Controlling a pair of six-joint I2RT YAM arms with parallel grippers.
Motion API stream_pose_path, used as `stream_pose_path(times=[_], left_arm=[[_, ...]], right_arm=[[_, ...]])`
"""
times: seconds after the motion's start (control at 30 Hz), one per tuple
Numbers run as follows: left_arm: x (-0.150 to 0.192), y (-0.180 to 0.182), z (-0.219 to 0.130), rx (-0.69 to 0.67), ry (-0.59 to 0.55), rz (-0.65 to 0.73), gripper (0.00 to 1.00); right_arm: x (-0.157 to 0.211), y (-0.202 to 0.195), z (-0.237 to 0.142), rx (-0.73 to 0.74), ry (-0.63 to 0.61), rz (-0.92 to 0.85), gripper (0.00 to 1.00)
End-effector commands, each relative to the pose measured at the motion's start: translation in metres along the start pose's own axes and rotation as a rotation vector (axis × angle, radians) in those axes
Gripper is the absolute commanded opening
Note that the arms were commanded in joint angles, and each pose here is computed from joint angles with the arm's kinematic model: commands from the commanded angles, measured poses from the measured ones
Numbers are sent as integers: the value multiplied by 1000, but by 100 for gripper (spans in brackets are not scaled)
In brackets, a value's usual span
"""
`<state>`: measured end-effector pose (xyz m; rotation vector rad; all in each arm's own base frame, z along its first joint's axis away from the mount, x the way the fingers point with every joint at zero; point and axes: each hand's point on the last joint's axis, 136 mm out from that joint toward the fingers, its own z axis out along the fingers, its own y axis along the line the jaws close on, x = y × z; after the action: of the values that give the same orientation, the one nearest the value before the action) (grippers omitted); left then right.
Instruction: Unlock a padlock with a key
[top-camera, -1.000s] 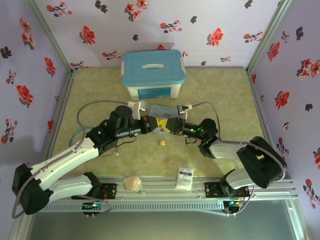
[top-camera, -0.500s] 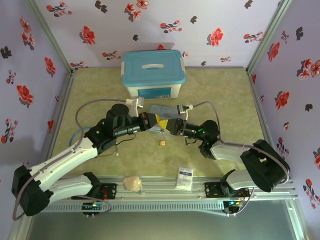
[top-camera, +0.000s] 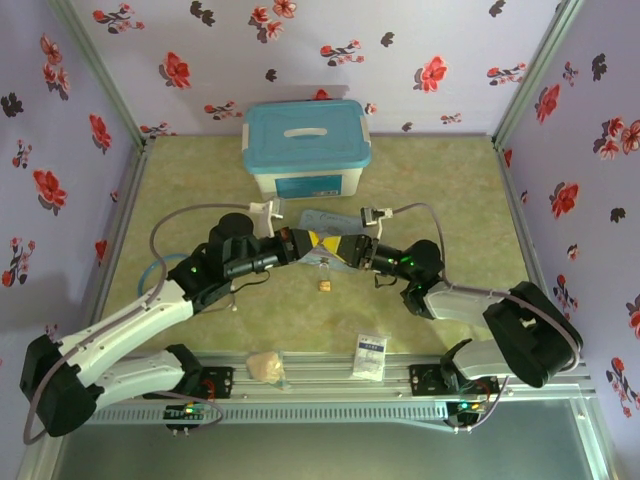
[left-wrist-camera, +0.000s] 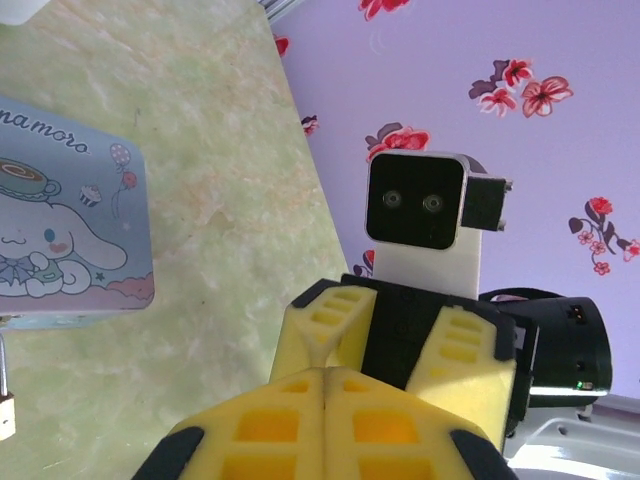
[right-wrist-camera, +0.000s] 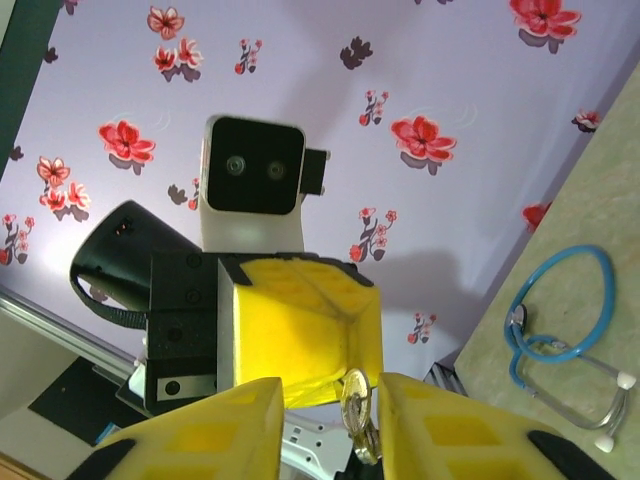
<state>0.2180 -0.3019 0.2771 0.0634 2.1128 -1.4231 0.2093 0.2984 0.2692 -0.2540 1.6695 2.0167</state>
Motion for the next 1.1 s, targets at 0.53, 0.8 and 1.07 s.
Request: stream_pose_path(times=[0.53, 0.8, 1.07], left_arm=[[-5, -8, 2, 66, -25, -19, 0], [-4, -8, 2, 75, -26, -26, 0], [-3, -6, 1, 74, -24, -30, 0]], right_arm=[[4, 14, 1, -48, 16, -34, 21], [3, 12, 5, -47, 19, -30, 17], [2, 9, 5, -38, 9, -33, 13]])
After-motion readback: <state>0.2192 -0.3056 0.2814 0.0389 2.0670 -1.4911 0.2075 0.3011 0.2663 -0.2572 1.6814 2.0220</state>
